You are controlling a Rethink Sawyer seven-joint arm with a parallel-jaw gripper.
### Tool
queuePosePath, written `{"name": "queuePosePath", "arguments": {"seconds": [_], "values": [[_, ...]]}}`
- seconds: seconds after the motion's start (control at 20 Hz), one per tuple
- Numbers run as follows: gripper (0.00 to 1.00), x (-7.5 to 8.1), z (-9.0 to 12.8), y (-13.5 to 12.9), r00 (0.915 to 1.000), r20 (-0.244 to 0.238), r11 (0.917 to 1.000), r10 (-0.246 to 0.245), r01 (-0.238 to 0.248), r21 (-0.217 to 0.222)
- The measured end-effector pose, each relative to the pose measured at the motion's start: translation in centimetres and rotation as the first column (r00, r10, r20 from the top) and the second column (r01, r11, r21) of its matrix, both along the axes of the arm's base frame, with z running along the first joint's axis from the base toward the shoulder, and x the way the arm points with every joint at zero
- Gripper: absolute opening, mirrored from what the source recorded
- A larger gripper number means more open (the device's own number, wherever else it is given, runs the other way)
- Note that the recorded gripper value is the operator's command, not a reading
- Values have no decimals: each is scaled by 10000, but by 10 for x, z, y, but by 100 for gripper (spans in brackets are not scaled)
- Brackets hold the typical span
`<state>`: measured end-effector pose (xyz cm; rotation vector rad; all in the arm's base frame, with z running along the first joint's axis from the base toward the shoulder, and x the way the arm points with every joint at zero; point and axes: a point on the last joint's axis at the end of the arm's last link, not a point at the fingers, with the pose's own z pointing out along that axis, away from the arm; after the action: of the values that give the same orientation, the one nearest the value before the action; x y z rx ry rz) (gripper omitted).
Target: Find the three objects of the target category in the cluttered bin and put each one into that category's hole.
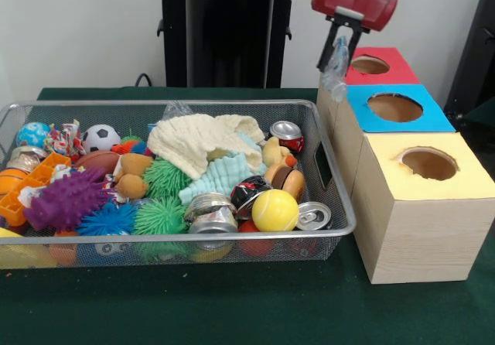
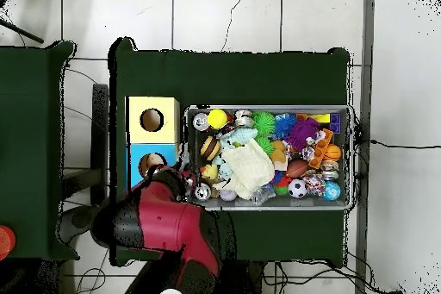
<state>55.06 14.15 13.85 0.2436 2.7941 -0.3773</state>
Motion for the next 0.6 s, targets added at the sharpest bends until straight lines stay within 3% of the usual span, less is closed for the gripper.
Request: {"name": "queuePosePath", "arguments": {"seconds": [0.25,0.6], "values": [[0,2,-7,12,9999,-6,9999,105,-105,-99],[0,1,-15,8,9999,-119,9996,-21,18,-266]]}}
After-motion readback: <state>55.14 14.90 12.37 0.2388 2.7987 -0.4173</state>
